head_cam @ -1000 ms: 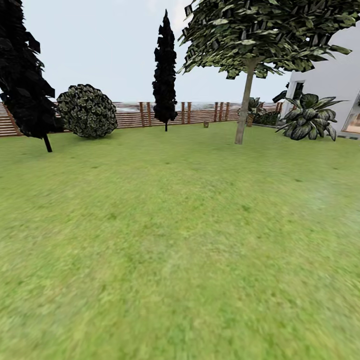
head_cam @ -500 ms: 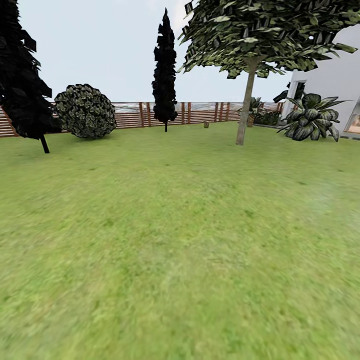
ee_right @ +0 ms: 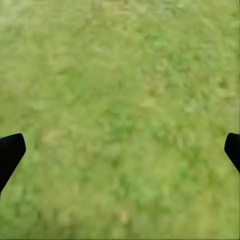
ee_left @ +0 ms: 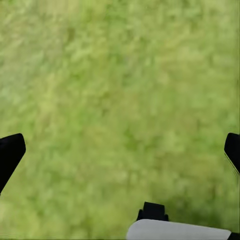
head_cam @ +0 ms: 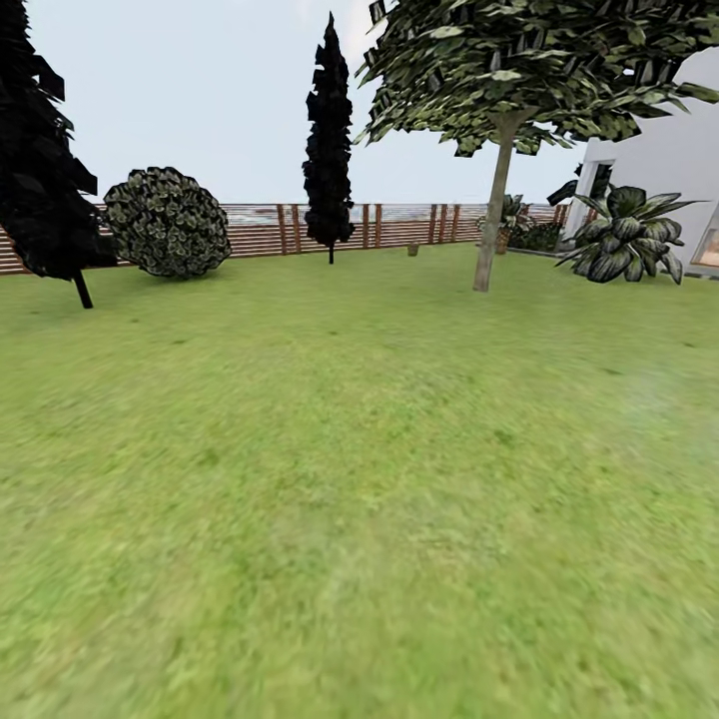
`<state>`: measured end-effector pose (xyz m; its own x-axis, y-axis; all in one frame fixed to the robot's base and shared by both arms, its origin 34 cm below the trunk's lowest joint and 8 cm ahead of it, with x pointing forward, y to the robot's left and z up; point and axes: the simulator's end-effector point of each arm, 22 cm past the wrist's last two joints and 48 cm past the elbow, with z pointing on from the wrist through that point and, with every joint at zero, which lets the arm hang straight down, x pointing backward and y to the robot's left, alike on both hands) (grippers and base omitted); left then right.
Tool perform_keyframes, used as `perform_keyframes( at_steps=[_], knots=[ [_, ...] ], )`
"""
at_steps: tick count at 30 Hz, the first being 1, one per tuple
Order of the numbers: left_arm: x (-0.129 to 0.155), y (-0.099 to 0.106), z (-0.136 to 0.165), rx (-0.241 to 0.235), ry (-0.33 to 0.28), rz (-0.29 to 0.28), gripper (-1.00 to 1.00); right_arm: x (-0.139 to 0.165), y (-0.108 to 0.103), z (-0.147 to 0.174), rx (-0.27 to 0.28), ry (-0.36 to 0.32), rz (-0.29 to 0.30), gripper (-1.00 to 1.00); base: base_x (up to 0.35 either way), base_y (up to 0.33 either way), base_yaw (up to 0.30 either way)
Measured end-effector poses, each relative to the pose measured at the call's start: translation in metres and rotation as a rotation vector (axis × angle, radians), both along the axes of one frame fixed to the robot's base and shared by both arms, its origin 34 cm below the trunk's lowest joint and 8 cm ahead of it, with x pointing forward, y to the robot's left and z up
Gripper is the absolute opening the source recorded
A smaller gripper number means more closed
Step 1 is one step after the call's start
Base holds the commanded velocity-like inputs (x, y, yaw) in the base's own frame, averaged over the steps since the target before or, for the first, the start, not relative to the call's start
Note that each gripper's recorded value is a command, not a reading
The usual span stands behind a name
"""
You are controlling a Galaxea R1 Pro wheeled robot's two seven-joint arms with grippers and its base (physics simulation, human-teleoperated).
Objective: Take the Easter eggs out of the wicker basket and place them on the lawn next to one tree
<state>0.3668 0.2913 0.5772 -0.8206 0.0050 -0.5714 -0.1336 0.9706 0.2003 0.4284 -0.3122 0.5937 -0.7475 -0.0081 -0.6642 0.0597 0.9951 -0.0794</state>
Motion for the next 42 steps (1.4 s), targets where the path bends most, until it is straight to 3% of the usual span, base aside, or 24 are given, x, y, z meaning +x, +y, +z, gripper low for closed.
perform_keyframes(
  at_steps=[42],
  knots=[
    [-0.0001,0.0050,0.0003,0.006,0.000,0.002,1.00,0.0001,-0.0019,0.0002,-0.001,-0.001,-0.005,1.00,0.335,0.000,0.000]
  ],
)
